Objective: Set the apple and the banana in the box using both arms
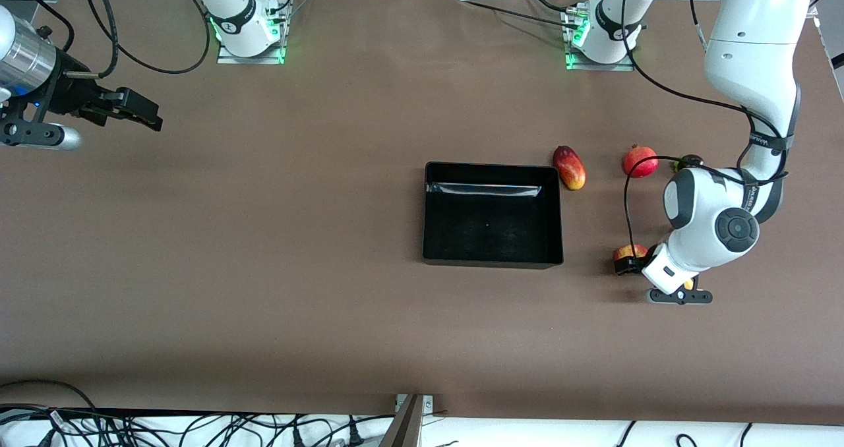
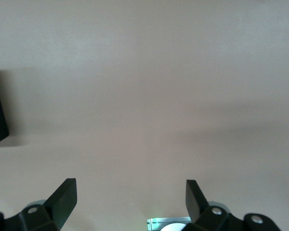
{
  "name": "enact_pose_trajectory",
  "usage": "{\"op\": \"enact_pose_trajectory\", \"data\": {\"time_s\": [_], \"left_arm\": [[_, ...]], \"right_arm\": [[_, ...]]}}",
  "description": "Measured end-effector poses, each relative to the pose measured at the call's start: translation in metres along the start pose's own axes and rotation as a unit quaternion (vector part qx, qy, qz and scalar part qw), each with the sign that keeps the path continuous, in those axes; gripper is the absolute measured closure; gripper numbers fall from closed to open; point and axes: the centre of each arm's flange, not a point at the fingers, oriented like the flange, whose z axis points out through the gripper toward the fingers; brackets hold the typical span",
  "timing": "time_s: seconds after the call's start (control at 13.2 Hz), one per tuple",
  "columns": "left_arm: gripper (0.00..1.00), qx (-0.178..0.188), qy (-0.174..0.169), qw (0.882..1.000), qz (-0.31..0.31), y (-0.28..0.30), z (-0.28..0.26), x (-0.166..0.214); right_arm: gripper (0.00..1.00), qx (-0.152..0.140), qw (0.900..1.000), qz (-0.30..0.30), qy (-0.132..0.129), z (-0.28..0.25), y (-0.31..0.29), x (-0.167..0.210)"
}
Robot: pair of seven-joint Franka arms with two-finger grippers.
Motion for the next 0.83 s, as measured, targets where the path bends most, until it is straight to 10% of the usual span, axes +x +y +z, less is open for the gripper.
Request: {"op": "enact_pose_trajectory", "data": {"time_s": [0.45,0.83], "left_arm": [[0.06,-0.001,-0.002,1.0,-0.014,0.001,0.035,-0.023],[0.32,-0.008,0.007,0.999,-0.044,0.015,0.029,-0.029]], "right_arm": [[0.0,0.001,1.0,0.006,0.021,0.017,0.01,-0.02],[0.0,-0.001,1.0,0.003,0.026,0.02,0.013,-0.028]]}}
